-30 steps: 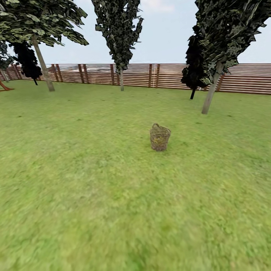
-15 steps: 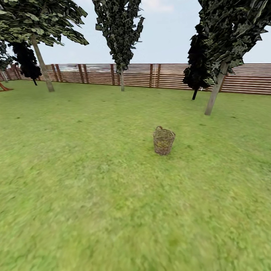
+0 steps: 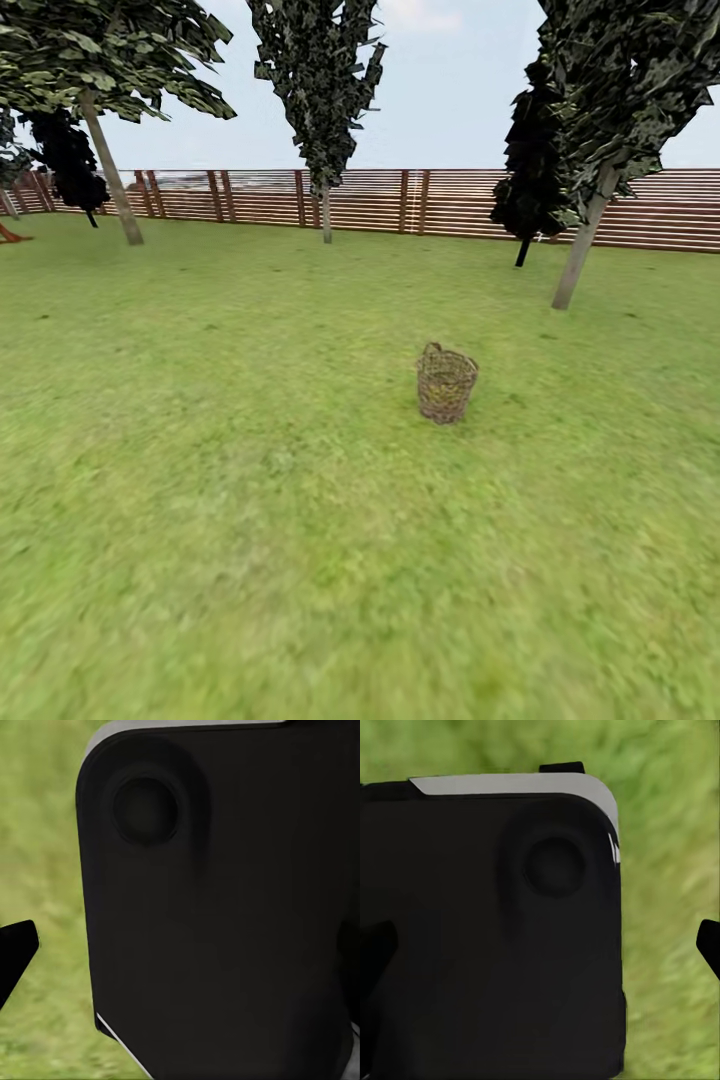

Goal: Take the three Easter eggs out of the wicker basket on the lawn in the garden, then place them on the lawn next to a single tree (choose any tree) so that all three eggs are next to the same tree and none are left in the basket.

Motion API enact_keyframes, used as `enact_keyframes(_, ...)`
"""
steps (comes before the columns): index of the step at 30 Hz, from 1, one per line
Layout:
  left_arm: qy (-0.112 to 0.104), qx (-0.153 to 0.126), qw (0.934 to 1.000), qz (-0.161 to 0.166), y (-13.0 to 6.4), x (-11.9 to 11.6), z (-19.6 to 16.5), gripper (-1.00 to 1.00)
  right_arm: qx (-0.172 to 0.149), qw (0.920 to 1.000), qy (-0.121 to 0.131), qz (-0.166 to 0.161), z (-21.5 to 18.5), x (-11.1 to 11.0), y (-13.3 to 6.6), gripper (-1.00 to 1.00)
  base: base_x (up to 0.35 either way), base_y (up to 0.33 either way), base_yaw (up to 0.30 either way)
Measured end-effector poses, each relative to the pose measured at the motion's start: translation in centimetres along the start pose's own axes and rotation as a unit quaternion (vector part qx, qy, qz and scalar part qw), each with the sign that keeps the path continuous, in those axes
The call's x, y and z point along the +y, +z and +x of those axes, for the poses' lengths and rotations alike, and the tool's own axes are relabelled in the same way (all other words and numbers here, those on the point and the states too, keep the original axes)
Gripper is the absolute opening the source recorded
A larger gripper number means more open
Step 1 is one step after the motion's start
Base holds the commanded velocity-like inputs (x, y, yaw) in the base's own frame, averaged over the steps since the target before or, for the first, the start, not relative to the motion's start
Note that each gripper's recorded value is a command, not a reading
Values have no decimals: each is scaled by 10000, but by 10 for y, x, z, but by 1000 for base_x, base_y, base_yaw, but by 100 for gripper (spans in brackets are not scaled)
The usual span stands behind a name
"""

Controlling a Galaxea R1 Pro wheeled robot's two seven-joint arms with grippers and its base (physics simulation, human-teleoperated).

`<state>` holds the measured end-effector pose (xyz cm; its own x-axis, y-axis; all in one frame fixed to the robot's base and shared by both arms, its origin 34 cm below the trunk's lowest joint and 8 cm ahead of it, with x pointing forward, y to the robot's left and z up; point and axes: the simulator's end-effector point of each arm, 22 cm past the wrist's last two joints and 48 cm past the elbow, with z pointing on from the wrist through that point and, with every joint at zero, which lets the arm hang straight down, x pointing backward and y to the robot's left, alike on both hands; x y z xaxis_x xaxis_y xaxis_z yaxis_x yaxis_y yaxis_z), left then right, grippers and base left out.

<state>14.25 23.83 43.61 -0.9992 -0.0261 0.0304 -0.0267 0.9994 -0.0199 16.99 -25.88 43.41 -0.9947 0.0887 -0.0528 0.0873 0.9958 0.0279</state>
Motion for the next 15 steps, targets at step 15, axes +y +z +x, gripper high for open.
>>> enact_keyframes(15,-1,7,10000,0,0,0,1,100,-20,10000,-44,-15,-2,2,0,100,294,133,0)
